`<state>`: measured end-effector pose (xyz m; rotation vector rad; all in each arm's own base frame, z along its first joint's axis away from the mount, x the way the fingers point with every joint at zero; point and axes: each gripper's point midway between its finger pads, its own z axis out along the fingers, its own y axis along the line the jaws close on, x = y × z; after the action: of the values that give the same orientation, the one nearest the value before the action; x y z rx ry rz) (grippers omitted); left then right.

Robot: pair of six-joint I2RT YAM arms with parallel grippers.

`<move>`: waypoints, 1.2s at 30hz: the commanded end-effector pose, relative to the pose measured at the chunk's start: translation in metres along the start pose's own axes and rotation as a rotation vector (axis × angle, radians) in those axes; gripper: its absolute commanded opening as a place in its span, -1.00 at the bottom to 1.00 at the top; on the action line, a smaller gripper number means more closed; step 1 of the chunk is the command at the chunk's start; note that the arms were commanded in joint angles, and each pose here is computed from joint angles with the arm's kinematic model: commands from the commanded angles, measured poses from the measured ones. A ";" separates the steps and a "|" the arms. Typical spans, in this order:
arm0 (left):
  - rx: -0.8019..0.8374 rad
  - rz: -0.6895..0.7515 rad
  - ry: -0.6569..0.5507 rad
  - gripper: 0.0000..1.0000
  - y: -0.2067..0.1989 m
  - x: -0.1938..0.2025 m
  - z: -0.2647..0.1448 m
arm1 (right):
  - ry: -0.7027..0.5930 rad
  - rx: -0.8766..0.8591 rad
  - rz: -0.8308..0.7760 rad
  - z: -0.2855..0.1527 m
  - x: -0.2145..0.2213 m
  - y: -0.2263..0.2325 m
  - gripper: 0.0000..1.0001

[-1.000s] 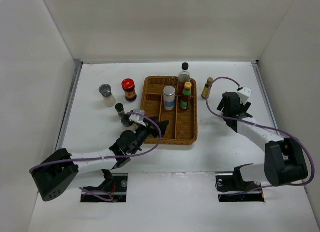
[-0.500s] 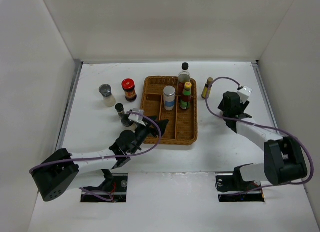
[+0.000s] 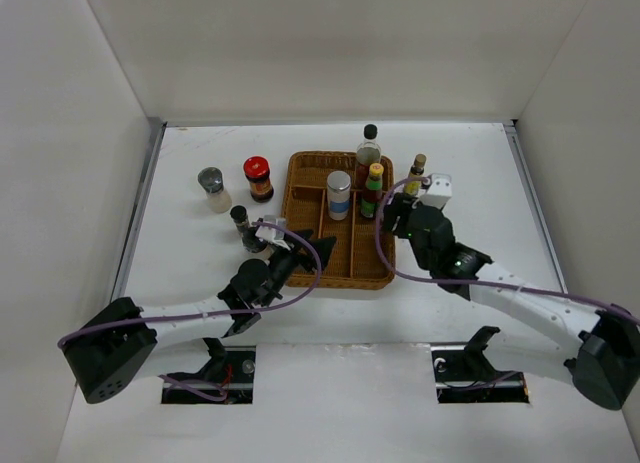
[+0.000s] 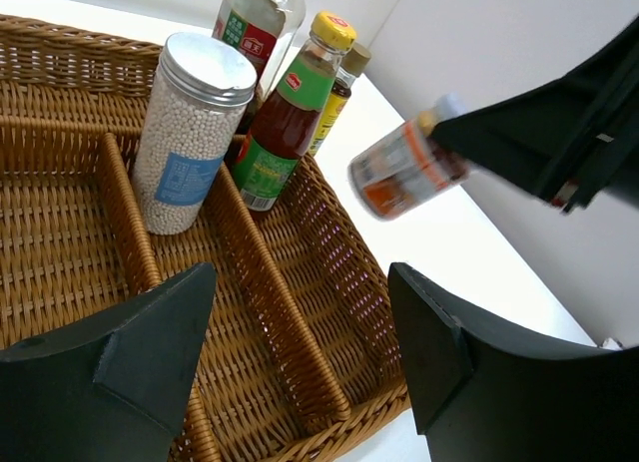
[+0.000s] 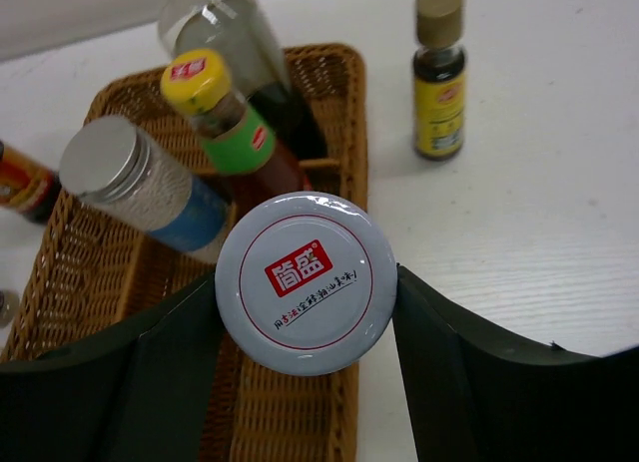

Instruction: Organize the condiment bottles

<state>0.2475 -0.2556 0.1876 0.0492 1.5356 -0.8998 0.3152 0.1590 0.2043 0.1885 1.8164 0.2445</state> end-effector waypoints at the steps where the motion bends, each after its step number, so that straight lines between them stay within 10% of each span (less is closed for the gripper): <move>1: 0.039 -0.032 -0.093 0.38 -0.013 -0.029 0.004 | -0.094 -0.097 0.087 0.007 -0.033 0.047 -0.01; 21: 0.031 -0.040 -0.073 0.40 -0.010 -0.023 0.006 | -0.012 -0.051 -0.033 0.073 0.037 0.070 0.05; 28: 0.043 -0.044 -0.068 0.39 -0.013 -0.022 0.007 | -0.026 -0.021 -0.072 0.069 0.031 0.063 0.74; 36: 0.046 -0.050 -0.071 0.39 -0.014 -0.023 0.006 | -0.057 -0.055 -0.014 0.036 -0.012 0.033 0.67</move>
<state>0.2502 -0.2535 0.1878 0.0330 1.5351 -0.9023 0.3508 0.2103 0.1957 0.0954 1.7964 0.2531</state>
